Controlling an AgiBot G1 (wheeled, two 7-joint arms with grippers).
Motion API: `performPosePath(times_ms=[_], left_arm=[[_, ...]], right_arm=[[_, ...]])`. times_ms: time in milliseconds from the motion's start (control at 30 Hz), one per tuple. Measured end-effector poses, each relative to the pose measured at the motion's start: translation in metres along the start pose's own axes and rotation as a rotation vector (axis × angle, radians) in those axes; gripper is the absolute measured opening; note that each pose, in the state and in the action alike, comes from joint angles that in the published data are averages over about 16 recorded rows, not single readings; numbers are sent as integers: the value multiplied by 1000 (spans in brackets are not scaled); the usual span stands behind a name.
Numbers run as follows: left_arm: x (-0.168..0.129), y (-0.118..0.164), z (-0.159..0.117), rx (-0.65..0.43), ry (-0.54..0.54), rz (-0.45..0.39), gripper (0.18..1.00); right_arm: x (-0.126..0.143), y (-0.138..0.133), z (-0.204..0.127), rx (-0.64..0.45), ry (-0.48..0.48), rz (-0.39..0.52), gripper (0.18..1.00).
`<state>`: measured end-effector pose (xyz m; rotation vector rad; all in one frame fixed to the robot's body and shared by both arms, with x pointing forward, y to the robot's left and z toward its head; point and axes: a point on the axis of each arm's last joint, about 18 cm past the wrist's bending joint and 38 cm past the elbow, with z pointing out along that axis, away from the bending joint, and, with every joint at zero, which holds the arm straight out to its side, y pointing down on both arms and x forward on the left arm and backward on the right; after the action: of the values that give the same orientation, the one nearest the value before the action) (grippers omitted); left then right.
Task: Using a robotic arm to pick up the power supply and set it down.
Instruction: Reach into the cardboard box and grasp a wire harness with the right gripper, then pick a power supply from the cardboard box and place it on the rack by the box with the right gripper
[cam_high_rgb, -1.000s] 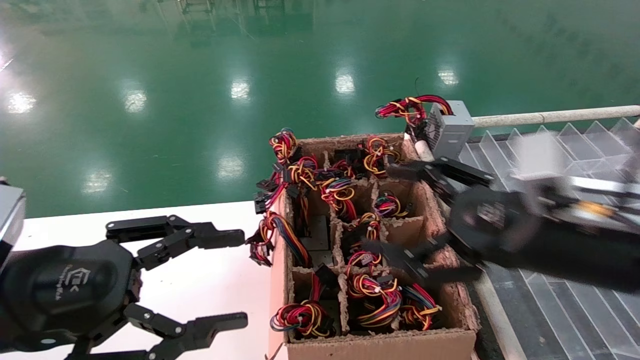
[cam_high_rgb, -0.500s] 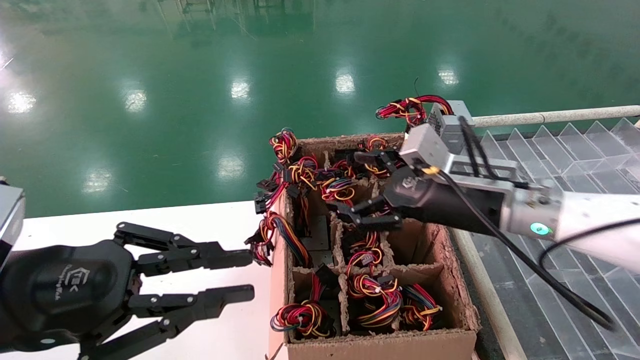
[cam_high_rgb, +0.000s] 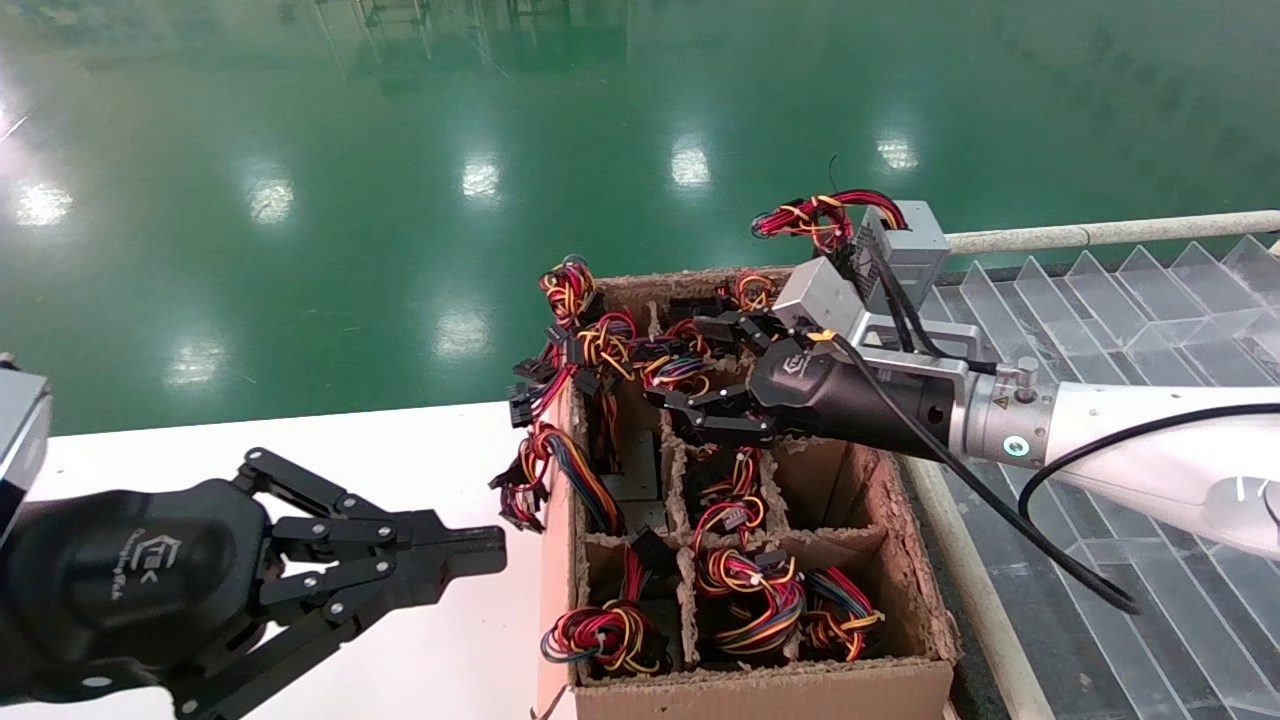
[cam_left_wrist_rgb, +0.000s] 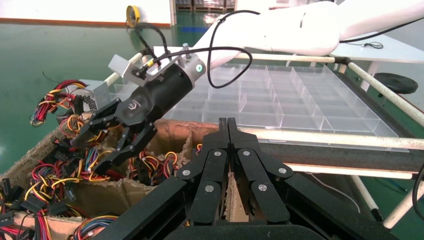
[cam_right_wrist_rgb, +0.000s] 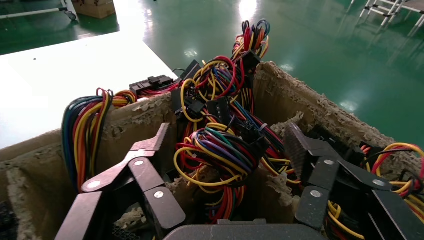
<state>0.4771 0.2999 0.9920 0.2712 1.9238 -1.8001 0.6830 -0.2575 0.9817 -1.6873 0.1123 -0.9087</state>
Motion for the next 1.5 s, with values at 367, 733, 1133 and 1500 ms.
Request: performPosePath(times_ms=[367,733,1133,1500], left_arm=[[0,0,0,0,0,0,193],[0,0,0,0,0,0,191],[0,0,0,0,0,0,191],[0,0,0,0,0,0,191]], right_arm=[[3,8,11,-17,2,-8,649],[6,13,6,-42,-2,-12,410],[7,1,-6,-45,-29,-58,282],[7,-34,-19,-56,-60,-178,253]])
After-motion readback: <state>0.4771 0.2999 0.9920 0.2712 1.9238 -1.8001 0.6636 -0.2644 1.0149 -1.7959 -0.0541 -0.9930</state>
